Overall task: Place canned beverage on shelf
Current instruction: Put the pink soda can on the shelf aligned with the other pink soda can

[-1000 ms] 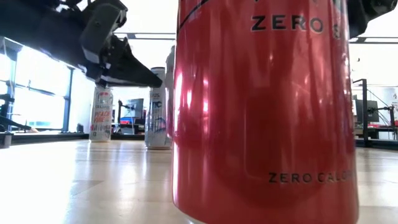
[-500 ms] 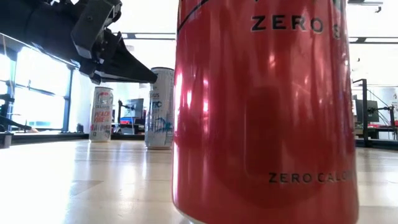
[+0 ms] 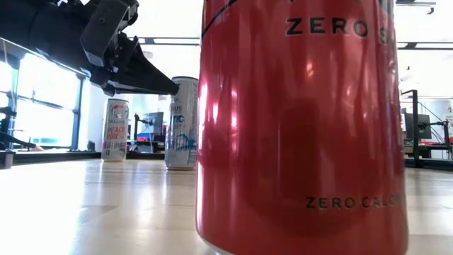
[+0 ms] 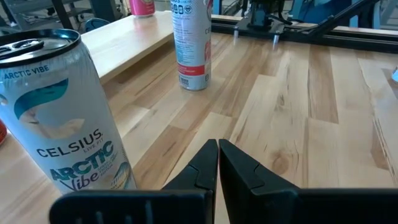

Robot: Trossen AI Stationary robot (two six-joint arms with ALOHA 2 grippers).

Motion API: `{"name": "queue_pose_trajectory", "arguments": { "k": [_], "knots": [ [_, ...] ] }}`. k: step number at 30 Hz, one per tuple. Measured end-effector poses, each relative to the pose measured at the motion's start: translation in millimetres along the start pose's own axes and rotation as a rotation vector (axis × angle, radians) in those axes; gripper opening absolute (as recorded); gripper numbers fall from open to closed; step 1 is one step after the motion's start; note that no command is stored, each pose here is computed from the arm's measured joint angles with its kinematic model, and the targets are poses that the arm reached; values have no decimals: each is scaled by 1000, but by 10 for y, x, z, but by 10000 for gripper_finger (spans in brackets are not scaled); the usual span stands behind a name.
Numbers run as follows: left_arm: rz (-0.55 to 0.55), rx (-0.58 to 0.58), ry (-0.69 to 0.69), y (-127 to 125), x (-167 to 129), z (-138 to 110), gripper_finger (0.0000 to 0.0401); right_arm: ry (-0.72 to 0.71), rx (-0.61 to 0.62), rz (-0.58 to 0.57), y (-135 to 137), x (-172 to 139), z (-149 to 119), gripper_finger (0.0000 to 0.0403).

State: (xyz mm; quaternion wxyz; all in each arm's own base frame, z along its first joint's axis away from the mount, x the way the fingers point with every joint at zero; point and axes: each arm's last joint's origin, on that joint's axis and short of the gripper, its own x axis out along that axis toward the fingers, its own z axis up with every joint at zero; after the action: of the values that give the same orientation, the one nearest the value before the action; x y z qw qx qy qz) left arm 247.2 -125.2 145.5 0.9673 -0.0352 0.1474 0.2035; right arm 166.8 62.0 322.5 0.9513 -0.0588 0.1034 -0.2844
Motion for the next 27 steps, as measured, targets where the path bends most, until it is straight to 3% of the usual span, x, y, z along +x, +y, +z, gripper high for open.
{"name": "queue_pose_trajectory", "arguments": {
  "k": [4, 8, 15, 22, 27],
  "knots": [
    [0, 0, 0, 0, 0, 0, 7, 25, 58, -220, -204, -67, -133, 226],
    [0, 0, 0, 0, 0, 0, 7, 48, 128, -365, -353, -65, -320, 226],
    [0, 0, 0, 0, 0, 0, 7, 131, 194, -612, -679, -32, -896, 226],
    [0, -2, 0, 0, 0, 0, 7, 106, 325, -712, -760, -3, -1390, 226],
    [0, -1, 0, 0, 0, -1, 7, 67, 323, -765, -769, 48, -1584, 222]
  ]
}}
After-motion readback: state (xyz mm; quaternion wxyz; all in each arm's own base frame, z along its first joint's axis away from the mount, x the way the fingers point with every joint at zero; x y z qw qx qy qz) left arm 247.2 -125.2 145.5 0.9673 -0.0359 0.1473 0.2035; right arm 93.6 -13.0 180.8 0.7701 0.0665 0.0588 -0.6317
